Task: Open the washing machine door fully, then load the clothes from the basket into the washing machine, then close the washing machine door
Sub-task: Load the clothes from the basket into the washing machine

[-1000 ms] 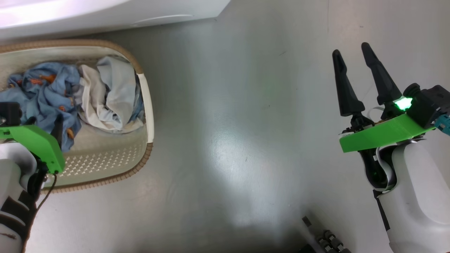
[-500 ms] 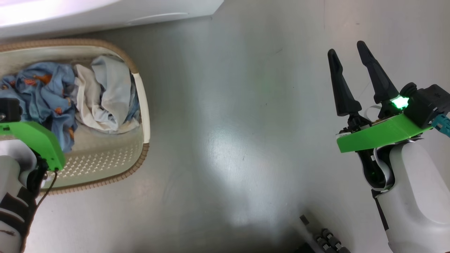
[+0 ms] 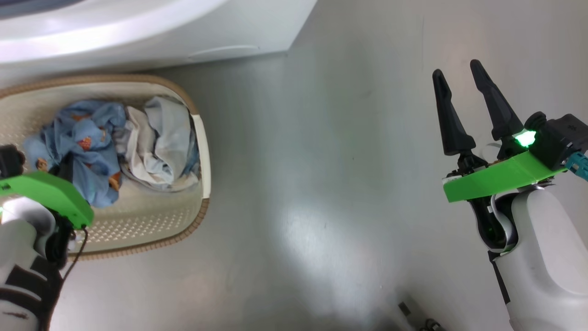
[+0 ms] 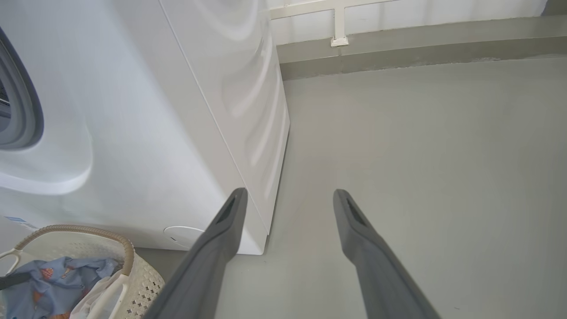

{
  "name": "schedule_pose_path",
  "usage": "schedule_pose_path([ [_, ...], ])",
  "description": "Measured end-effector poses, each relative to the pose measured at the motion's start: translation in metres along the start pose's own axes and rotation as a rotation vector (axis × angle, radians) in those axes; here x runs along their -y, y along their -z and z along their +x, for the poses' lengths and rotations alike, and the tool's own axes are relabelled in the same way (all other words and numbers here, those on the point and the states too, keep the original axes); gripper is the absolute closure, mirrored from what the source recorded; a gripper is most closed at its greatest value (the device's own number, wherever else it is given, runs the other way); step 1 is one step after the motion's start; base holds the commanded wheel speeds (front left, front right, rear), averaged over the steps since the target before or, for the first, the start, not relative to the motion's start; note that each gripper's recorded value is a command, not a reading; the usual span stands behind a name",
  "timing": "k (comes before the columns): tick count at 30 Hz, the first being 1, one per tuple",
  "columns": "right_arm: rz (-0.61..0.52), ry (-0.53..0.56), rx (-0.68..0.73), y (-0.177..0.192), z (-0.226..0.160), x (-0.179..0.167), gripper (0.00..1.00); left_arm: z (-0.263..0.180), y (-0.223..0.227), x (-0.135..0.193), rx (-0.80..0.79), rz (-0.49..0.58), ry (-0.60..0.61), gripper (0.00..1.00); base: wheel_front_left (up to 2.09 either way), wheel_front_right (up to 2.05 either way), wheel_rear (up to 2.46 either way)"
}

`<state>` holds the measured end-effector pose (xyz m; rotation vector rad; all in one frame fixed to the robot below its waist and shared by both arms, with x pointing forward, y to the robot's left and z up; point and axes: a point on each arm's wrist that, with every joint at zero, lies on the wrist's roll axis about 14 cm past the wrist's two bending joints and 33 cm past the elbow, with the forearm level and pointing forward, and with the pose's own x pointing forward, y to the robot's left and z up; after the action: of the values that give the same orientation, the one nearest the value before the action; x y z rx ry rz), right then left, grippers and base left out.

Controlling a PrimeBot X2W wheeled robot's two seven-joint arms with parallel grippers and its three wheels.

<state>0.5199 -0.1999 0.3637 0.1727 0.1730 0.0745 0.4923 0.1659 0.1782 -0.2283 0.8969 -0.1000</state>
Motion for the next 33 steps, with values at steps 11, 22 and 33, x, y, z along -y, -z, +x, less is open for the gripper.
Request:
schedule_pose_path([
  [11,0.008,0.003,0.042,-0.029,-0.022,-0.005,0.00,-0.044,-0.037,0.012,0.153,-0.067,0.032,1.00,0.00,0.00,0.00],
  [22,0.015,-0.001,0.086,-0.057,-0.050,-0.012,0.00,-0.100,-0.071,0.018,0.328,-0.043,0.057,1.00,0.00,0.00,0.00],
  [33,0.001,0.005,0.139,-0.086,-0.085,-0.010,0.00,-0.164,-0.099,0.037,0.539,-0.018,0.093,1.00,0.00,0.00,0.00],
])
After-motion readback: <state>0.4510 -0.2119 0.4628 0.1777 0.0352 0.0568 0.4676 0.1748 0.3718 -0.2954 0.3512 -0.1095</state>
